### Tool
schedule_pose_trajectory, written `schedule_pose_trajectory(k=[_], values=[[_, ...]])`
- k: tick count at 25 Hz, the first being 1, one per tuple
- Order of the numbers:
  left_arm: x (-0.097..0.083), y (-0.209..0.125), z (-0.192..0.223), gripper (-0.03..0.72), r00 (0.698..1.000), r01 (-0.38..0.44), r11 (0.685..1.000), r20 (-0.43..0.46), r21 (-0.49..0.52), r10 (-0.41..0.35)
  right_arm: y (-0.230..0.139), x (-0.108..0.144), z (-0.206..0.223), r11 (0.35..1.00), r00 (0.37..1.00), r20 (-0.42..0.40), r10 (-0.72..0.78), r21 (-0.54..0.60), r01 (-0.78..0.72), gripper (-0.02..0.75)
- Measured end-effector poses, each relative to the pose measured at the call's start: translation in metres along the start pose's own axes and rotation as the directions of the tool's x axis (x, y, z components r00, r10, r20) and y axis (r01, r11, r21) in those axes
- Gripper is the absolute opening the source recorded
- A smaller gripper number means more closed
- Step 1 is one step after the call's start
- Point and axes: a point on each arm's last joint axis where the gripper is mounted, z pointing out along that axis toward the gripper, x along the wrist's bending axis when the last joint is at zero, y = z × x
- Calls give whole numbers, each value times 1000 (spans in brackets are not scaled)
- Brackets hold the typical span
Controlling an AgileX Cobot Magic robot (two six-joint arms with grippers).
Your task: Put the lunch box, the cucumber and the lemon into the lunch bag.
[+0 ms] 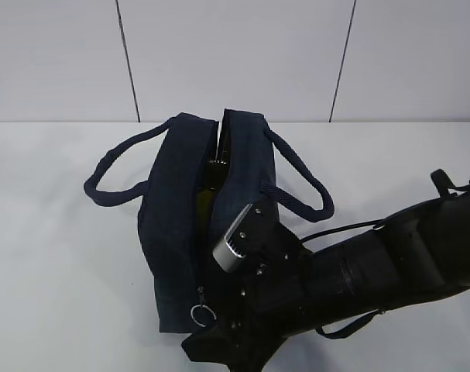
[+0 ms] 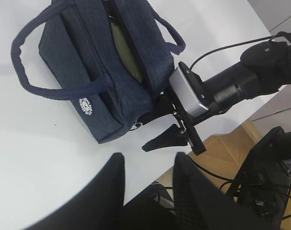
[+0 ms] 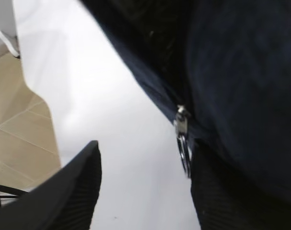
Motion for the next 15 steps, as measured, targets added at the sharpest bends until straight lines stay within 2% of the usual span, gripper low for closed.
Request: schedule_pose_trajectory(k=[4, 15], values=[[0, 0, 0, 244, 1000, 0, 1000, 0, 0, 0, 1, 3, 0, 1000, 1000, -28, 1, -15, -2, 428], [0, 0, 0, 244, 1000, 1, 1000, 4, -1, -1, 2, 3, 0, 1000, 999, -32, 1, -17, -2, 427]])
